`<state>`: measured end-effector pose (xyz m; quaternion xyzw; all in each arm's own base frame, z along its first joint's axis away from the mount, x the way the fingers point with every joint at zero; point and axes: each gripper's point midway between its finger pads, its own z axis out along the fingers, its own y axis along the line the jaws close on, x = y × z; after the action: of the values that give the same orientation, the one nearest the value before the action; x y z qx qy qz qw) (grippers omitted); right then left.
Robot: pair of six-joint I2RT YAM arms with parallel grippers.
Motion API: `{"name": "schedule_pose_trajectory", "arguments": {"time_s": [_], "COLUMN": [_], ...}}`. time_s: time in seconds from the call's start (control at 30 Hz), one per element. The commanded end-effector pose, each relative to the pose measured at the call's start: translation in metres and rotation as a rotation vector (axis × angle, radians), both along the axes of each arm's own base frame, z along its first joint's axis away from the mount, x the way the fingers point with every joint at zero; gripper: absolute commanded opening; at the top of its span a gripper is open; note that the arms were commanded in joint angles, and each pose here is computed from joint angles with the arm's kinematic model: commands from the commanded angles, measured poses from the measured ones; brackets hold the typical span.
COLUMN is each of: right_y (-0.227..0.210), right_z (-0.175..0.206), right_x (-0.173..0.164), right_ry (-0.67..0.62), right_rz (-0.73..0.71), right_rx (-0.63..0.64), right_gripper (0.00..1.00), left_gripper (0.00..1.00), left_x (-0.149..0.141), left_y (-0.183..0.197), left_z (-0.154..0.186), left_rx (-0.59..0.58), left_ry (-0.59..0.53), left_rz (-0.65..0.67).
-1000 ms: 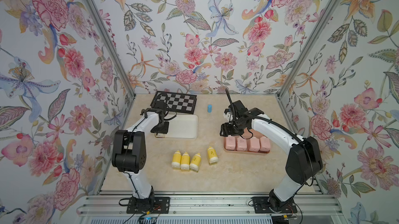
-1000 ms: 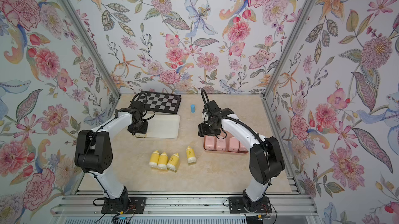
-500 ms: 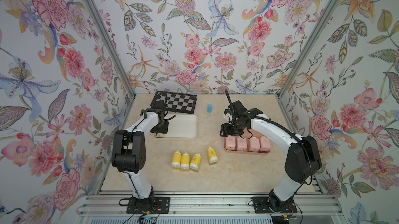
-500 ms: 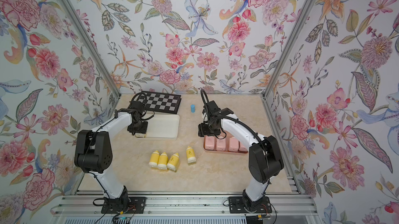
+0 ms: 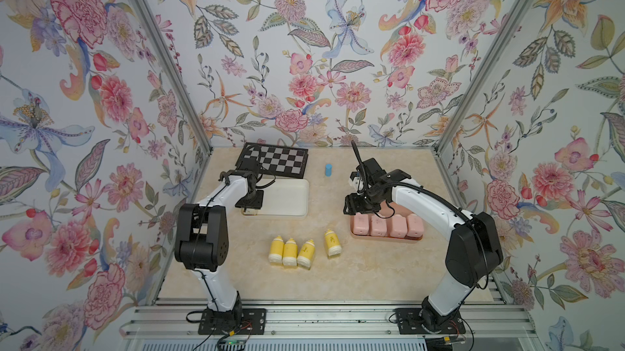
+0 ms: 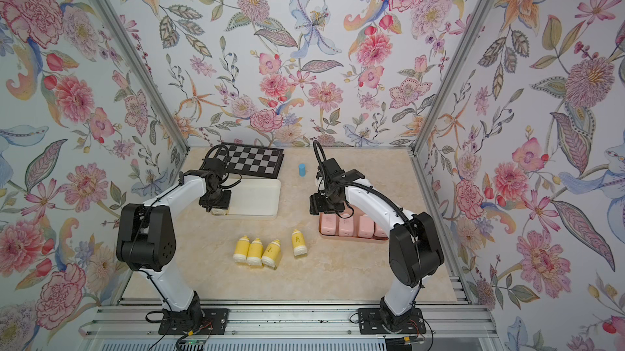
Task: Place the pencil sharpeners by color into the storage box
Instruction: Place the pencil sharpener in the storage box.
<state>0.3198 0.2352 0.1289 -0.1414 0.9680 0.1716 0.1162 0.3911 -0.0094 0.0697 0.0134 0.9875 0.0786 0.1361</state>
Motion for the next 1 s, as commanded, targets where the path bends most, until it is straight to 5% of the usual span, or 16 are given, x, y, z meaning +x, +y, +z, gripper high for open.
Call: {"name": "schedule_pose_trajectory", "arguments": {"time_s": [0.0,0.97], "right_y": [0.003,0.002], "right_z": [-0.009,-0.010], "right_x": [-0.003,-0.004], "right_ry": [0.019,0.017], "right_rz": [0.001,0.002], "right_rx": [-0.003,-0.004], "right_gripper": [0.68,0.68], "left_gripper": [0.46,0.62], "left_x": [-0.005,0.000], "left_y": [0.012,0.018], "left_z": [-0.010,0.003], "left_rx": [0.031,0.056], "left_ry": [0.033,-0.026], "left_rz": [0.006,0.036]}}
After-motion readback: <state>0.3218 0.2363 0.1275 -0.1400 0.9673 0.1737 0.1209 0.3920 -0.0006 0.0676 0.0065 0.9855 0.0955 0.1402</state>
